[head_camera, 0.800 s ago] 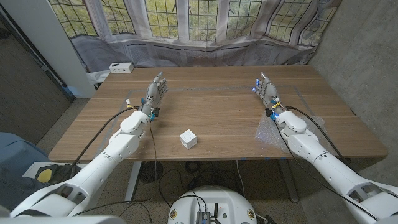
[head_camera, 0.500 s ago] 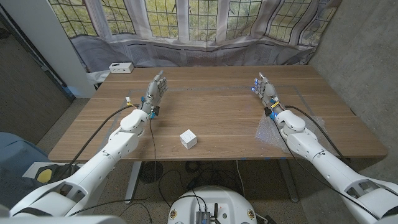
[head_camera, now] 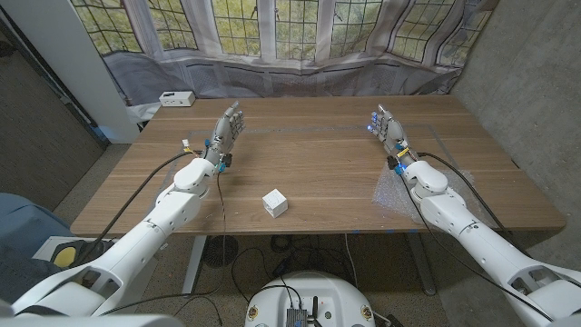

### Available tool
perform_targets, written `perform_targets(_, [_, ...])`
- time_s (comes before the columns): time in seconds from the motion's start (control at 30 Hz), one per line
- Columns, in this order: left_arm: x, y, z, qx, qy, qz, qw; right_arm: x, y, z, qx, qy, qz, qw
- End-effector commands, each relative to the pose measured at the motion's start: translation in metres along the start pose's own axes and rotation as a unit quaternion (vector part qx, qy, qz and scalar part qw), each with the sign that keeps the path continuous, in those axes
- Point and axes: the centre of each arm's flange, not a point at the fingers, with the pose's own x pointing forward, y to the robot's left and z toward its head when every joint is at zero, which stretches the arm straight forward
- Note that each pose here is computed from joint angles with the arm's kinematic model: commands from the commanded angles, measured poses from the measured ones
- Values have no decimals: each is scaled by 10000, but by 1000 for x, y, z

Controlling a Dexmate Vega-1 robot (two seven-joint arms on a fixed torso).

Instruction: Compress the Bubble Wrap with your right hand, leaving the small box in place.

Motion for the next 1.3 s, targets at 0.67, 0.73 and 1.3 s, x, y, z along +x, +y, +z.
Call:
perform_targets(0.67, [2, -7, 2, 227, -53, 32, 9997, -51, -10, 33, -169, -534, -83, 9984])
perform_targets(0.73, [3, -8, 1, 229, -93, 15, 9997, -54, -13, 34, -182, -568, -45, 9982])
perform_targets(1.3, [1, -17, 4, -381, -468, 128, 9981, -79, -25, 52, -381, -647, -278, 9968])
